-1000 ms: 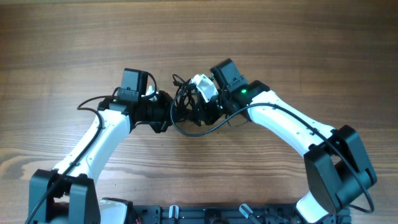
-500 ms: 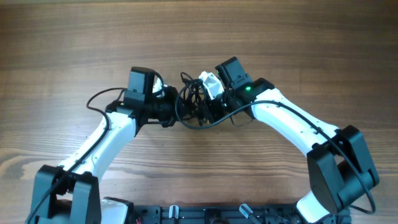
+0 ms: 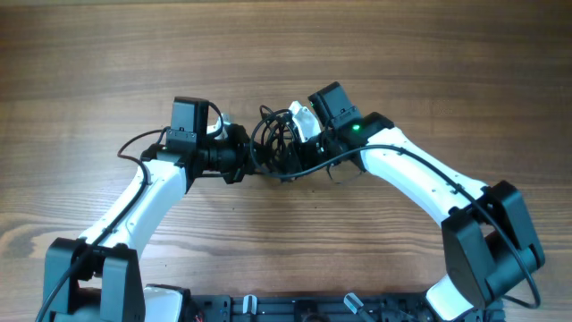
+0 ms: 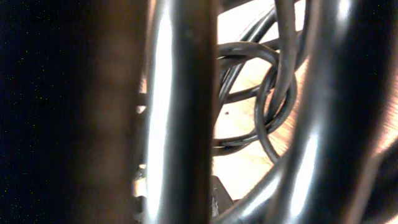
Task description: Untangle cables
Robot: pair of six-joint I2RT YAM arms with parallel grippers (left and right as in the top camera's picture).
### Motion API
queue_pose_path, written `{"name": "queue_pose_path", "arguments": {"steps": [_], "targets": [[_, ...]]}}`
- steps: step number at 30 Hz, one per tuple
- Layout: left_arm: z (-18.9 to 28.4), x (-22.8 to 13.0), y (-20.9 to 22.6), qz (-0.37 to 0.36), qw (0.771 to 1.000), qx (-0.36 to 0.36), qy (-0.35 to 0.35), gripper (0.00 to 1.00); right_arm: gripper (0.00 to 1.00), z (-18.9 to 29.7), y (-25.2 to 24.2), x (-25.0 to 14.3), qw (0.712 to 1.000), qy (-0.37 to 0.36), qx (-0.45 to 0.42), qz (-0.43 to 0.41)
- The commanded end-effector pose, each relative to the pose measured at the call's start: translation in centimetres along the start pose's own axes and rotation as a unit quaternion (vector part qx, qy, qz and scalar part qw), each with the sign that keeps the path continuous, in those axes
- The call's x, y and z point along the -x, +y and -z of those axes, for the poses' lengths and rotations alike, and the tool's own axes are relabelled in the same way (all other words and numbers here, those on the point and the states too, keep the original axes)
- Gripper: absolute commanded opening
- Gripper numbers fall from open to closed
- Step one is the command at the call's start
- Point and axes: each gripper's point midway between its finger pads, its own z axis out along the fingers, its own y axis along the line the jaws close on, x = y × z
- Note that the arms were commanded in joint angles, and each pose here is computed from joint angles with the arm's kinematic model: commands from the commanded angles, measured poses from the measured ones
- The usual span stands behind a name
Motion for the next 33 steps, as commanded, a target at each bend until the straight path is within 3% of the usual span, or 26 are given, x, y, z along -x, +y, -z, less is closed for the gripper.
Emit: {"name": "queue_pose_path", "arguments": {"steps": [1,5,8,12,15,16,19,23,24,25,26,29,31,33], "targets": [[3.5,2.4,-4.8,-0.021,0.996,-0.084,-0.031,0.04,0.04,-1.1,-6.9,-4.7,0.983,0.059,-0.168,-0.049],[6.1,1.7,-6.0,-0.029,0.990,-0.135,0.004,0.04,0.04,-0.4,-11.1,-4.7,0.957,0.049,-0.280,-0.058],[6.9,1.4,-4.7,-0.022,0.992,-0.121,0.004,0.04,0.04,0.1,-13.8,-4.3,0.938,0.032,-0.334,-0.084],[6.7,0.4,-3.0,-0.031,0.995,-0.094,0.019,0.04,0.04,1.1,-16.1,-3.6,0.934,0.013,-0.339,-0.116],[7.5,0.0,-3.3,-0.044,0.991,-0.117,0.035,0.04,0.04,2.1,-17.7,-3.3,0.929,0.001,-0.343,-0.137],[7.9,0.0,-3.4,-0.044,0.990,-0.126,0.038,0.04,0.04,2.2,-17.9,-3.2,0.930,-0.001,-0.339,-0.140],[8.3,0.4,-2.9,-0.076,0.989,-0.125,0.027,0.04,0.04,0.0,-14.4,-2.5,0.973,0.015,-0.215,-0.086],[7.7,2.6,1.4,-0.069,0.996,-0.011,-0.047,0.04,0.04,-1.0,-11.3,-2.4,0.991,0.027,-0.122,-0.047],[7.7,3.0,2.5,-0.058,0.996,0.016,-0.060,0.04,0.08,-1.1,-10.5,-2.2,0.994,0.028,-0.100,-0.033],[7.8,3.3,3.4,-0.049,0.996,0.040,-0.071,0.04,0.18,-0.8,-9.5,-1.7,0.996,0.024,-0.079,-0.019],[7.8,3.3,4.0,-0.054,0.994,0.057,-0.074,0.04,0.36,-0.1,-8.5,-0.9,0.998,0.016,-0.066,-0.015],[7.5,3.1,4.0,-0.088,0.992,0.064,-0.070,0.05,0.53,1.8,-6.8,1.0,0.998,-0.004,-0.058,-0.002],[7.3,3.5,4.7,-0.094,0.988,0.091,-0.084,0.20,0.70,3.8,-5.2,2.4,0.998,-0.027,-0.051,0.011],[7.1,4.1,4.9,-0.110,0.982,0.116,-0.104,0.59,1.00,5.5,-3.1,3.1,0.998,-0.049,-0.029,0.024]]}}
